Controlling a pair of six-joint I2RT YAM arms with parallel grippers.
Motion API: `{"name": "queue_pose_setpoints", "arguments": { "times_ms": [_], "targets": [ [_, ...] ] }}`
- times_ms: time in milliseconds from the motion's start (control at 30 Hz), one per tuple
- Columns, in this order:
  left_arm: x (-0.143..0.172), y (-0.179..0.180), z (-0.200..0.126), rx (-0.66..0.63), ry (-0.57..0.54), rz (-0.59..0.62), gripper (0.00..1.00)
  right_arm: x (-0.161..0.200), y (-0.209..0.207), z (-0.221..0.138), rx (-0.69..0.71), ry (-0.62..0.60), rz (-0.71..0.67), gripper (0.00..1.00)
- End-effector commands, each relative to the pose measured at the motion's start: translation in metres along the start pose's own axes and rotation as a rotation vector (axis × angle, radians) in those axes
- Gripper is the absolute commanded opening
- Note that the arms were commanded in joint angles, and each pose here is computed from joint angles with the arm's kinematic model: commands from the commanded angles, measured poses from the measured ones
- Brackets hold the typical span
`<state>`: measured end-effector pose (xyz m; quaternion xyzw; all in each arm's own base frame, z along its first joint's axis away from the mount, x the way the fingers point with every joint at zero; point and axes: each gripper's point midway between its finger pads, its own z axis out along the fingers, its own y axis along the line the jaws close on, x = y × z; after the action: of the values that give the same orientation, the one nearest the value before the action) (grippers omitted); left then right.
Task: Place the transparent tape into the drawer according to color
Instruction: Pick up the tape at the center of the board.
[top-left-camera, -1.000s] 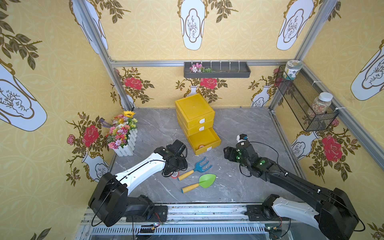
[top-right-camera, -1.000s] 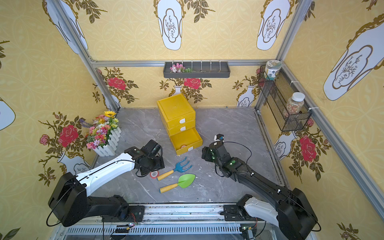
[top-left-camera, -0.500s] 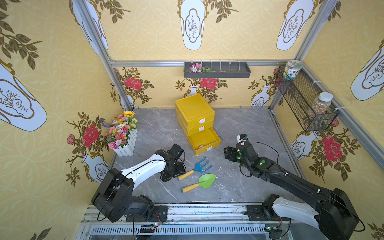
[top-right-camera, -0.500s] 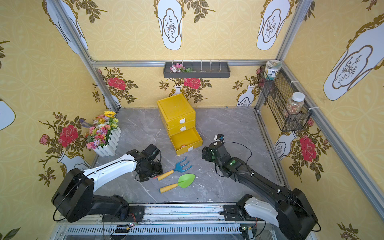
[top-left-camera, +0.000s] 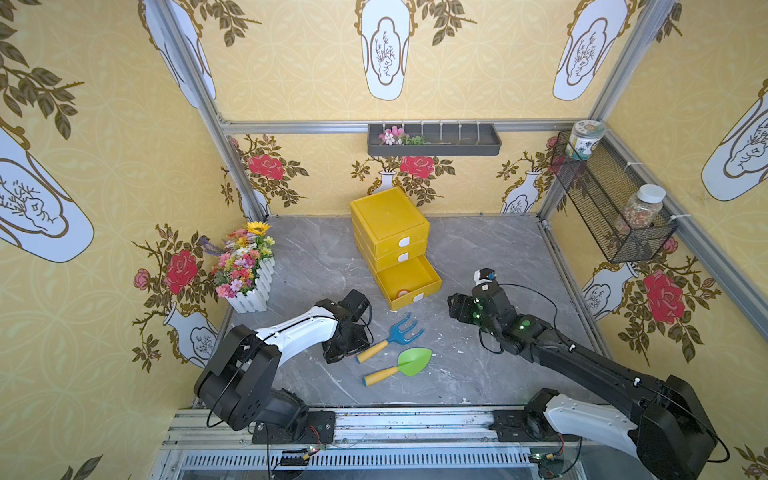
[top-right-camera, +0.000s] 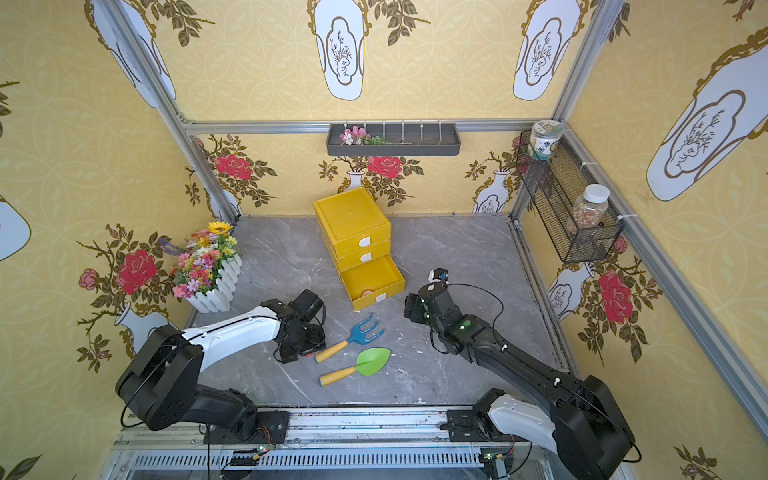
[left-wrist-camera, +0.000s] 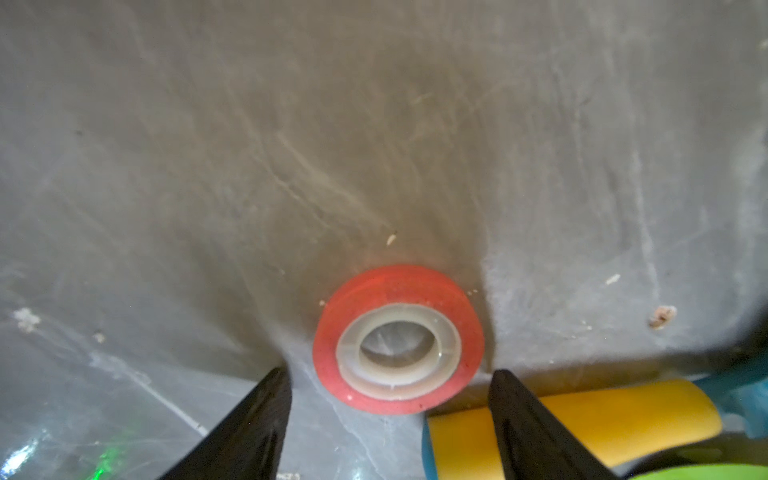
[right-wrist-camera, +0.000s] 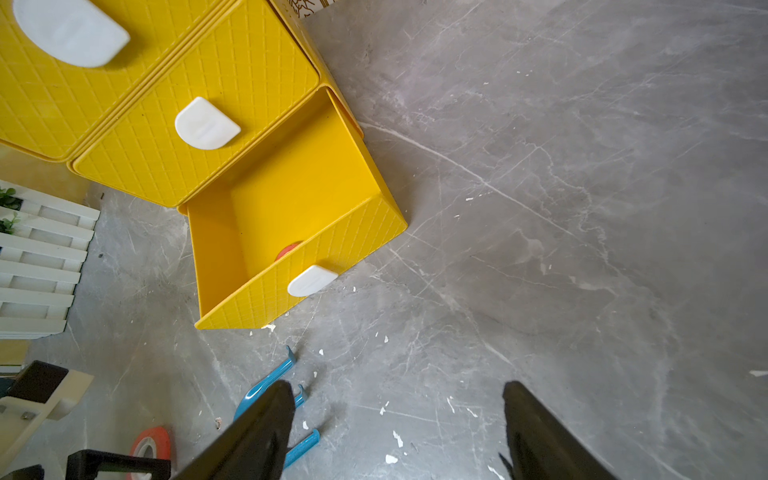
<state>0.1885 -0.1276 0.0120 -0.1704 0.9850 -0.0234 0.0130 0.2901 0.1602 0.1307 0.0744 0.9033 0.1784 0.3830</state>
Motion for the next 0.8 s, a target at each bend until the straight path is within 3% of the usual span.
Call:
{"name": "queue_pose_setpoints", "arguments": {
  "times_ms": [0, 567, 767],
  "targets": [
    [-0.006, -0.002, 0.001, -0.005, -0.023, 0.002, 0.78, -0.008, 0.003, 0.000, -0.007, -0.039, 0.009, 0.82],
    [-0.012, -0.011, 0.006, 0.030, -0.043, 0.013, 0.66, -0.010, 0.001, 0.000, -0.003, -0.043, 0.008, 0.82],
    [-0.012, -0.015, 0.008, 0.047, -0.038, 0.018, 0.57, -0.011, 0.002, -0.001, -0.004, -0.043, 0.009, 0.82]
  ]
}}
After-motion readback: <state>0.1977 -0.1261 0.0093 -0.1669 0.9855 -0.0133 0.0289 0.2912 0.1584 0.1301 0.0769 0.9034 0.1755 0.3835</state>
